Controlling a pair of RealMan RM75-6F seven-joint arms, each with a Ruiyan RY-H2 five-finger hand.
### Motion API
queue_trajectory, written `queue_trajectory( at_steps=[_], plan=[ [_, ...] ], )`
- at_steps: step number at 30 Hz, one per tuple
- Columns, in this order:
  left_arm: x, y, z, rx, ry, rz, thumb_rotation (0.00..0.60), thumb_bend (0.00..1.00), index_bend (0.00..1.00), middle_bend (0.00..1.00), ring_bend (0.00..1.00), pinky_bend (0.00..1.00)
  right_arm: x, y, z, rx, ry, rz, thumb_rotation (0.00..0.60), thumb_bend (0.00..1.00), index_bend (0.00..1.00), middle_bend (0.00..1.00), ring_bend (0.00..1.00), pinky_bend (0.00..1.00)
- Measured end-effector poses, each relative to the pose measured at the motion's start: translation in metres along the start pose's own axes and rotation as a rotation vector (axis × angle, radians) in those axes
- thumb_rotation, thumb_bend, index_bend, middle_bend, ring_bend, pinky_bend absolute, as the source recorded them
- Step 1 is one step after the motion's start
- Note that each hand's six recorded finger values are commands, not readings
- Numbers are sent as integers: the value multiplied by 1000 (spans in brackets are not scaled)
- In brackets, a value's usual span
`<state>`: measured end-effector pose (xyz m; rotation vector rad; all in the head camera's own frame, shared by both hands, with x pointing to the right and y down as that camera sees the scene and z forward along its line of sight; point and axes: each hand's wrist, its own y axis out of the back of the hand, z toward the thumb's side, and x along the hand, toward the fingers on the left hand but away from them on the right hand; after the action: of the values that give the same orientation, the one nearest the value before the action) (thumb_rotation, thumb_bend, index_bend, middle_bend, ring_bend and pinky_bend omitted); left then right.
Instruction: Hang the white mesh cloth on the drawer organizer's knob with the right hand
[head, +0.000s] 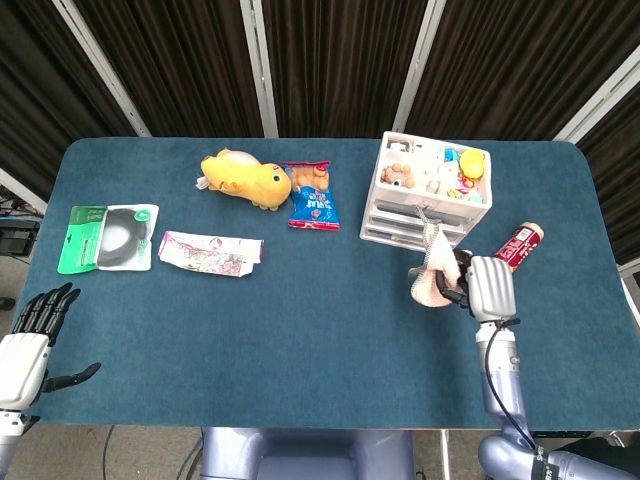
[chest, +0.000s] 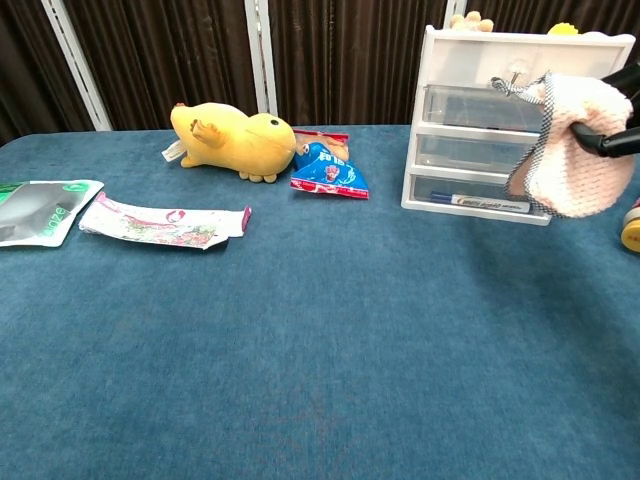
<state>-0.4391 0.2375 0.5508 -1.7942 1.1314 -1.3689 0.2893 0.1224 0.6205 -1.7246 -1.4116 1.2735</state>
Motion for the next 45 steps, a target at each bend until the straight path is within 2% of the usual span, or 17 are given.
queue_trajectory(
  at_steps=[13,36,45],
  plan=[
    [-1,0,2,0,-5,0,600,1,0,0,0,0,10,1,7,-19,20,4,600,480,742,986,967,999],
    [-1,-1,2,2,-8,0,600,0,0,0,0,0,9,3,-10,-7,-28,0,600,480,742,986,967,999],
    [-2,-1,3,3,-9,0,600,0,0,0,0,0,12,-3,-13,-1,-37,21,600,480,742,986,967,999]
  ],
)
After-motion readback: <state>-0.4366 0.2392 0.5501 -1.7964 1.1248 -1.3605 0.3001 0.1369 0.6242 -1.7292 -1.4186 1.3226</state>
